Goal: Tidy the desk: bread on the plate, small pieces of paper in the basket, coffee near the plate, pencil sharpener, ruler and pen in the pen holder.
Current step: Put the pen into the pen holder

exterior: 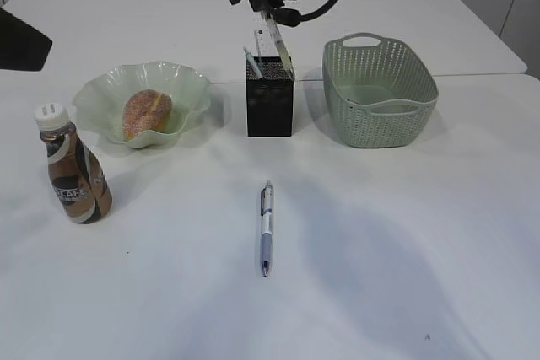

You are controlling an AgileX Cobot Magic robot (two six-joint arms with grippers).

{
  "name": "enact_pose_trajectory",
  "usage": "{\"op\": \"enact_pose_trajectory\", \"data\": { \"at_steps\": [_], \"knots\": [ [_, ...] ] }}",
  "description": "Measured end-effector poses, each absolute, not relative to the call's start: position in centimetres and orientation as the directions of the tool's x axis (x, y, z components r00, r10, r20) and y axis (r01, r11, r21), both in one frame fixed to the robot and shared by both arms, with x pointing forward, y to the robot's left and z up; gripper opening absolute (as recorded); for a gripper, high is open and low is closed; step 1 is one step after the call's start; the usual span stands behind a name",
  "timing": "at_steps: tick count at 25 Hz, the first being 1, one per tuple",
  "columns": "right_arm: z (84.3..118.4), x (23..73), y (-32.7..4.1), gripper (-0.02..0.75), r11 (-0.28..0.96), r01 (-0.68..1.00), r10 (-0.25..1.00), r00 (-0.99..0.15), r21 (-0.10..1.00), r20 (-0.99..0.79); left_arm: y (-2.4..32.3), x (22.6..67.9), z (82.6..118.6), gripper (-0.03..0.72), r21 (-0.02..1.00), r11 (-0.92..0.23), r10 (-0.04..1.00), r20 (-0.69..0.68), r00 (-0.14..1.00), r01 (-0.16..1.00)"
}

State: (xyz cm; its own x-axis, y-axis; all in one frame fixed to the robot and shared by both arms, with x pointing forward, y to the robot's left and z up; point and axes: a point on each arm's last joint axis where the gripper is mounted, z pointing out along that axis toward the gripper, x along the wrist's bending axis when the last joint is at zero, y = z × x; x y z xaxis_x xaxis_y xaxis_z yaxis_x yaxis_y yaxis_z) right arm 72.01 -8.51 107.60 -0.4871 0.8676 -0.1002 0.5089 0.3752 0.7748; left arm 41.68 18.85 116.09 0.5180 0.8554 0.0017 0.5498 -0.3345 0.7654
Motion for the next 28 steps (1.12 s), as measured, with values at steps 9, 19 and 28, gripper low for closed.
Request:
{"op": "enact_pose_trajectory", "data": {
  "at_steps": [9,19,28],
  "knots": [
    [108.5,74.0,-9.4,0.143,0.224,0.385,0.91,-0.412,0.895,-0.051,18.9,41.8,116.0,0.34,0.763,-0.345,0.856,0.017,0.516,0.547],
    [104.5,76.7,-10.9,0.143,0.139,0.391,0.935,-0.355,0.91,0.01,18.2,43.0,115.0,0.34,0.734,-0.366,0.856,0.025,0.517,0.571],
    [101.2,77.6,-10.5,0.143,0.113,0.428,0.936,-0.348,0.897,0.048,17.7,43.8,114.5,0.34,0.733,-0.372,0.855,0.033,0.518,0.569]
  ]
}}
